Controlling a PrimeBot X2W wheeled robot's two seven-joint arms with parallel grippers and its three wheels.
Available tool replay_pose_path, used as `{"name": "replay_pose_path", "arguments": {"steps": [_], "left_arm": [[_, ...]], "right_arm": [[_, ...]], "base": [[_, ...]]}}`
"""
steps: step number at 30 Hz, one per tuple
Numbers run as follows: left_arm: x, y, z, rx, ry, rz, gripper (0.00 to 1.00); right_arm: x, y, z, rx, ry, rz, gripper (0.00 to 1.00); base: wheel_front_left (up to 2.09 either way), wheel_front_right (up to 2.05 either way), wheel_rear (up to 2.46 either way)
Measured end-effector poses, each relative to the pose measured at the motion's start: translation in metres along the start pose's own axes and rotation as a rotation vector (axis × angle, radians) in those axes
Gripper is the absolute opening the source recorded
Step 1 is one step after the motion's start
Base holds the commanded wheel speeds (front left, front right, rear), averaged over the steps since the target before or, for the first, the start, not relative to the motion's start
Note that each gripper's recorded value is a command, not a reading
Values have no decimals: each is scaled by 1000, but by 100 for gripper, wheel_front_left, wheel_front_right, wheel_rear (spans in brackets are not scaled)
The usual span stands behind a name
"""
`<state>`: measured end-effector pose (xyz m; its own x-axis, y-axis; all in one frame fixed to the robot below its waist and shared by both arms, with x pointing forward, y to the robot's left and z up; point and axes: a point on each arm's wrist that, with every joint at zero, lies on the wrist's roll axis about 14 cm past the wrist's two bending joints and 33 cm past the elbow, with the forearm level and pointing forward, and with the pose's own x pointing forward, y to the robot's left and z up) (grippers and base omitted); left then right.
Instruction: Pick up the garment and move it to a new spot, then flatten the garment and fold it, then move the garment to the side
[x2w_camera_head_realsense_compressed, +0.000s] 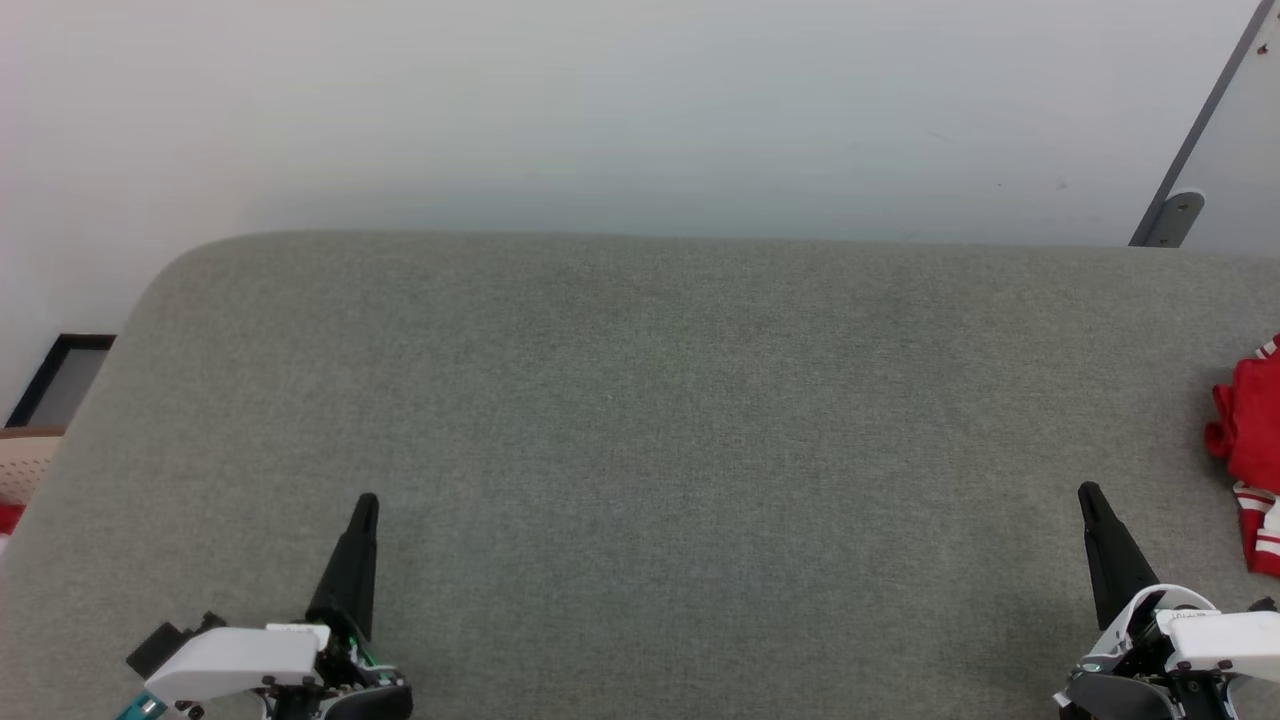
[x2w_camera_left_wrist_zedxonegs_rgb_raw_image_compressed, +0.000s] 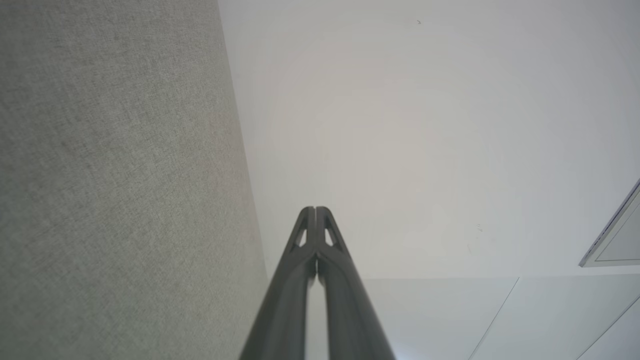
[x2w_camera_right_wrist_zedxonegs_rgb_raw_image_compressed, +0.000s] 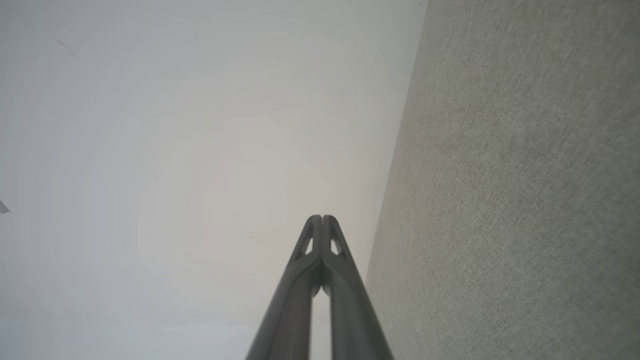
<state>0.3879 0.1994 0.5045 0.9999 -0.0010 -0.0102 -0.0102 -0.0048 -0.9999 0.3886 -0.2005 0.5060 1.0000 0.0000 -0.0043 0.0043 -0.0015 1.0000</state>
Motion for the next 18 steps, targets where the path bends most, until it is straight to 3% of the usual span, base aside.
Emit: {"name": "replay_pose_path", "arguments": {"steps": [18], "left_arm": [[0, 0, 0, 0, 0, 0, 0]], "right_arm": [[0, 0, 0, 0, 0, 0, 0]], "base": [[0, 0, 0]]}}
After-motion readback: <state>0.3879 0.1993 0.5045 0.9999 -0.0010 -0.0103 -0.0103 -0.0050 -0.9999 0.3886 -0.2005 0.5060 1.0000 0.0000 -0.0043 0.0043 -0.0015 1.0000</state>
